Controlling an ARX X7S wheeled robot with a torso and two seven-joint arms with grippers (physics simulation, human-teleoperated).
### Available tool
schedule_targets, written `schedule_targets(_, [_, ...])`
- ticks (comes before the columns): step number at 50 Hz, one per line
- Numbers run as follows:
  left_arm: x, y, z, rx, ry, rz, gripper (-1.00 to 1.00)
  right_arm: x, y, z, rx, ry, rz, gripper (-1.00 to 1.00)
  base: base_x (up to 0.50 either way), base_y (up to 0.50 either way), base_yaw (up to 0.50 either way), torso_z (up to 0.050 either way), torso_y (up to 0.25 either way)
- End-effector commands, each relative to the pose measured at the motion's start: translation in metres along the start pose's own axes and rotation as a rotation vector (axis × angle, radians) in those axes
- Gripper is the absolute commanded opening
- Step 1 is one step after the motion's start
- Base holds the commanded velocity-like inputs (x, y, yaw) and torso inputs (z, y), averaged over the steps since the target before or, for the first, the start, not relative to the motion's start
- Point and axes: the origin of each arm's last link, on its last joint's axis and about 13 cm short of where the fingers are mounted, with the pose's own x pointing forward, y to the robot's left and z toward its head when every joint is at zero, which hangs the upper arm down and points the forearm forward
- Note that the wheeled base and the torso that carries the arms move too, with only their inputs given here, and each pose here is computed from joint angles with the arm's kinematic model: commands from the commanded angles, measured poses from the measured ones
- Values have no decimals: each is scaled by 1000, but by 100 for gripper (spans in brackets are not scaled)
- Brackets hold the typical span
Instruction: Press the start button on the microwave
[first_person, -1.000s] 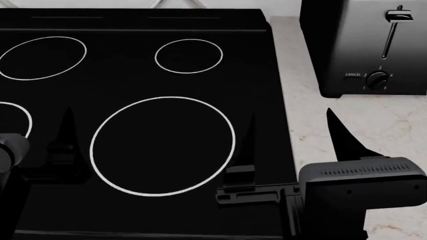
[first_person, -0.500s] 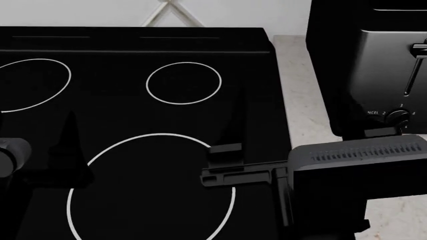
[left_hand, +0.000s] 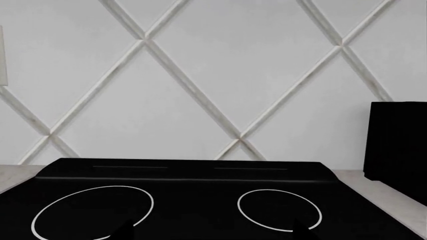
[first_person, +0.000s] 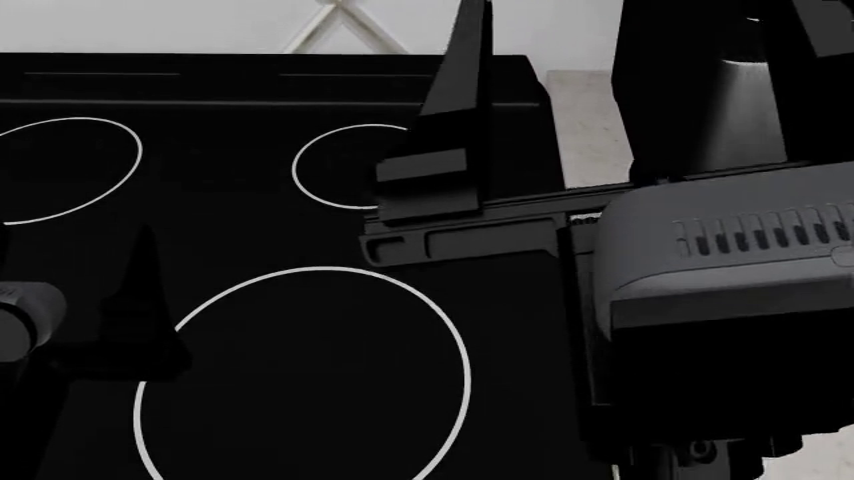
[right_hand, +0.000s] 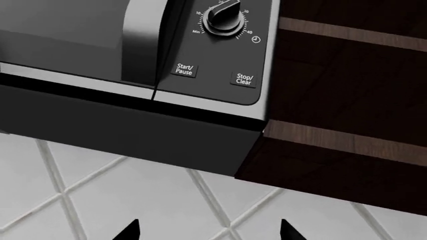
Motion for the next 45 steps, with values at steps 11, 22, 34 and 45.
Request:
schedule_targets(11, [1,0,1,4,-3,-2,100,48,-19,50,-48,-5,20,-100,0,0,0,0,0])
schedule_targets(22, [2,0,1,10,-2,-3,100,75,-20,77,-92,10,70,-100,0,0,0,0,0])
schedule_targets(34, [0,0,0,10,5,-11,100,89,-21,92,-65,39,84,-100,0,0,0,0,0])
schedule_targets(45, [-1,0,0,8,4,-22,100,101,-23,100,-72,58,91,-100,0,0,0,0,0])
